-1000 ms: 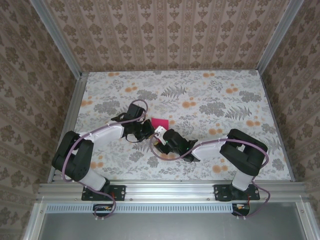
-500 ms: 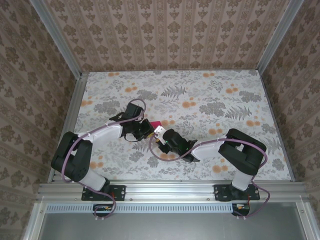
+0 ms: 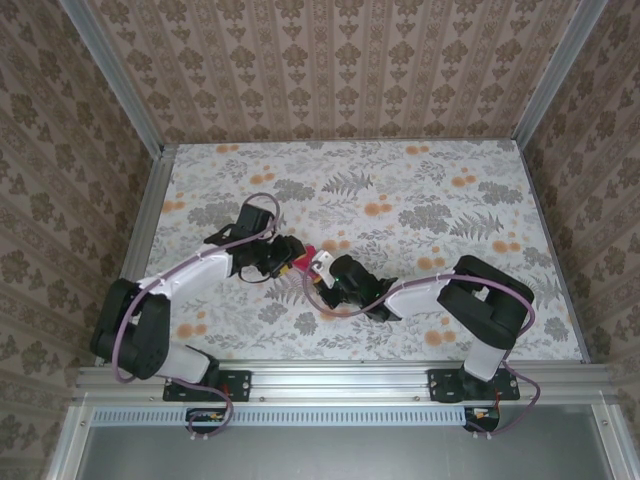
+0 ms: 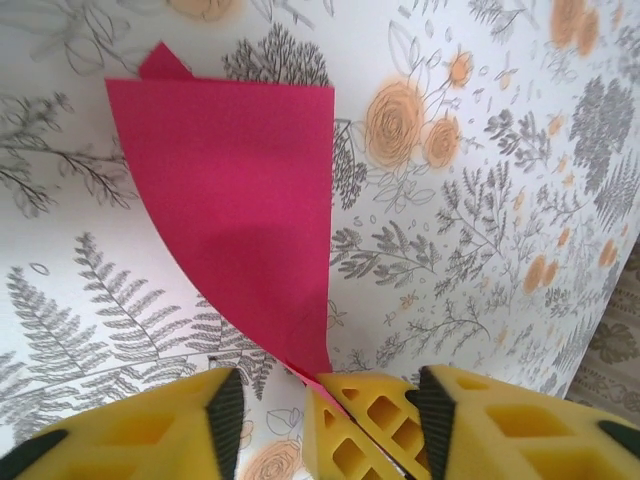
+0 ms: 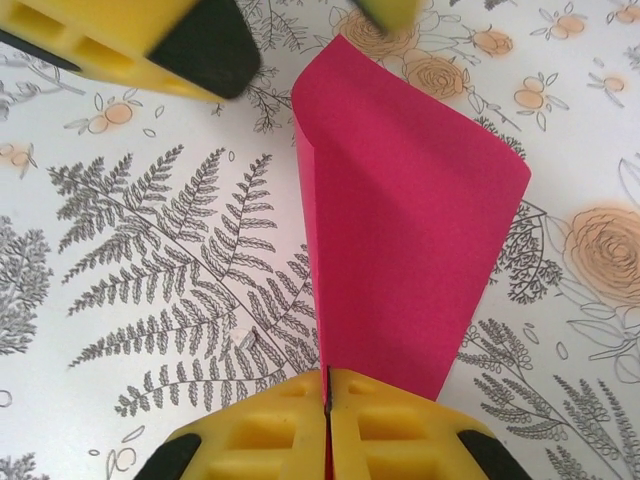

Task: Fold a paper plane with a square sheet of paper (pick it up from the middle)
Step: Fold the wing for the fifth time at the center of the table.

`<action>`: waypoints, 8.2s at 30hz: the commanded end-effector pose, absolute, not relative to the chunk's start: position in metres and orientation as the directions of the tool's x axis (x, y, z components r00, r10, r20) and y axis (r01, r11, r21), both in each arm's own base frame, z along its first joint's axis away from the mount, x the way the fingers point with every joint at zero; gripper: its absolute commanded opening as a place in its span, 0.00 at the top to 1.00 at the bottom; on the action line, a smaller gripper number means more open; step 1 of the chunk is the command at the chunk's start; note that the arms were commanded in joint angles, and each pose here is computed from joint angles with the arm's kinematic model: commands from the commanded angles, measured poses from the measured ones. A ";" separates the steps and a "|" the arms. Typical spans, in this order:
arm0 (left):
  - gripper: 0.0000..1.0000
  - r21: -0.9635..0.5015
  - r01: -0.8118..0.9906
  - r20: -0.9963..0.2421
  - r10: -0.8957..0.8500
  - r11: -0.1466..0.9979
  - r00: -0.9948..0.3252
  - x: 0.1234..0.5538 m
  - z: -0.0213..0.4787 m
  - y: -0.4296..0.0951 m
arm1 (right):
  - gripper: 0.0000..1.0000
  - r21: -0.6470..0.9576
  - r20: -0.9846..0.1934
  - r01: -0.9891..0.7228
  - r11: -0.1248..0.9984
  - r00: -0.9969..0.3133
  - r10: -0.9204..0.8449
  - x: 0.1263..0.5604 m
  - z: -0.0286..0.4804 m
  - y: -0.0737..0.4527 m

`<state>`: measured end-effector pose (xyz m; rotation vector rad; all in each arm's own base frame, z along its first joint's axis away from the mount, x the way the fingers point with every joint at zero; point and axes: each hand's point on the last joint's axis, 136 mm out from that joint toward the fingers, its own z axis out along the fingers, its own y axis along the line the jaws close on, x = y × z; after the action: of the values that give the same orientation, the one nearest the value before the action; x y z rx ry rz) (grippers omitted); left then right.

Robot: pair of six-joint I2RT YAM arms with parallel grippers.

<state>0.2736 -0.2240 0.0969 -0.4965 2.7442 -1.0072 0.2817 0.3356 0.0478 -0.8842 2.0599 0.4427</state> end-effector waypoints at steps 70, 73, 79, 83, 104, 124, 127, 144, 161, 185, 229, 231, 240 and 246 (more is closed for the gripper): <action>0.74 -0.743 -0.009 -0.143 -0.172 0.669 -0.975 0.279 0.065 -0.271 | 0.80 0.791 -0.403 -0.353 0.500 -0.915 -0.009 0.284 0.037 0.333; 0.74 -0.735 -0.023 -0.131 -0.176 0.677 -0.976 0.278 0.060 -0.270 | 0.78 0.792 -0.404 -0.352 0.498 -0.915 -0.003 0.286 0.040 0.333; 0.75 -0.727 -0.051 -0.106 -0.186 0.685 -0.977 0.279 0.053 -0.270 | 0.76 0.793 -0.405 -0.349 0.499 -0.914 0.004 0.288 0.044 0.332; 0.76 -0.717 -0.069 -0.095 -0.195 0.694 -0.976 0.279 0.050 -0.268 | 0.74 0.791 -0.407 -0.346 0.504 -0.913 0.012 0.290 0.046 0.330; 0.76 -0.710 -0.116 -0.073 -0.236 0.694 -0.969 0.287 0.047 -0.270 | 0.71 0.714 -0.436 -0.404 0.572 -0.895 -0.088 0.297 0.035 0.330; 0.73 -0.743 -0.050 -0.146 -0.235 0.668 -0.961 0.292 0.077 -0.264 | 0.95 0.828 -0.385 -0.331 0.452 -0.923 0.028 0.310 0.058 0.335; 0.70 -0.748 -0.023 -0.172 -0.228 0.664 -0.958 0.290 0.080 -0.259 | 0.95 0.867 -0.341 -0.295 0.403 -0.939 0.046 0.306 0.069 0.337; 0.69 -0.784 0.078 -0.239 -0.184 0.616 -0.953 0.283 0.088 -0.265 | 0.95 0.915 -0.151 -0.117 0.386 -0.987 0.058 0.292 0.039 0.337; 0.71 -0.763 0.075 -0.221 -0.150 0.642 -0.964 0.277 0.072 -0.266 | 0.92 0.920 -0.099 -0.083 0.384 -0.995 0.021 0.285 0.024 0.340; 0.80 -0.686 -0.052 -0.162 -0.222 0.726 -0.962 0.287 0.033 -0.251 | 0.81 0.908 -0.133 -0.117 0.402 -0.991 0.014 0.289 0.035 0.339; 0.79 -0.672 -0.154 -0.062 -0.262 0.724 -0.963 0.292 0.025 -0.254 | 0.53 0.175 -0.640 -0.766 0.619 -0.566 -0.520 0.276 0.044 0.330; 0.79 -0.671 -0.154 -0.061 -0.261 0.725 -0.964 0.292 0.025 -0.254 | 0.54 0.157 -0.636 -0.775 0.612 -0.553 -0.538 0.276 0.040 0.332; 0.79 -0.671 -0.157 -0.055 -0.259 0.724 -0.964 0.291 0.025 -0.255 | 0.57 0.105 -0.635 -0.768 0.632 -0.541 -0.552 0.286 0.032 0.331; 0.79 -0.673 -0.156 -0.054 -0.258 0.723 -0.965 0.291 0.025 -0.255 | 0.60 0.096 -0.622 -0.760 0.643 -0.550 -0.557 0.289 0.024 0.330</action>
<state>0.2912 -0.2551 0.0263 -0.3084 2.7573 -1.0639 0.2814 0.3271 0.0241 -1.0149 2.3178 0.5259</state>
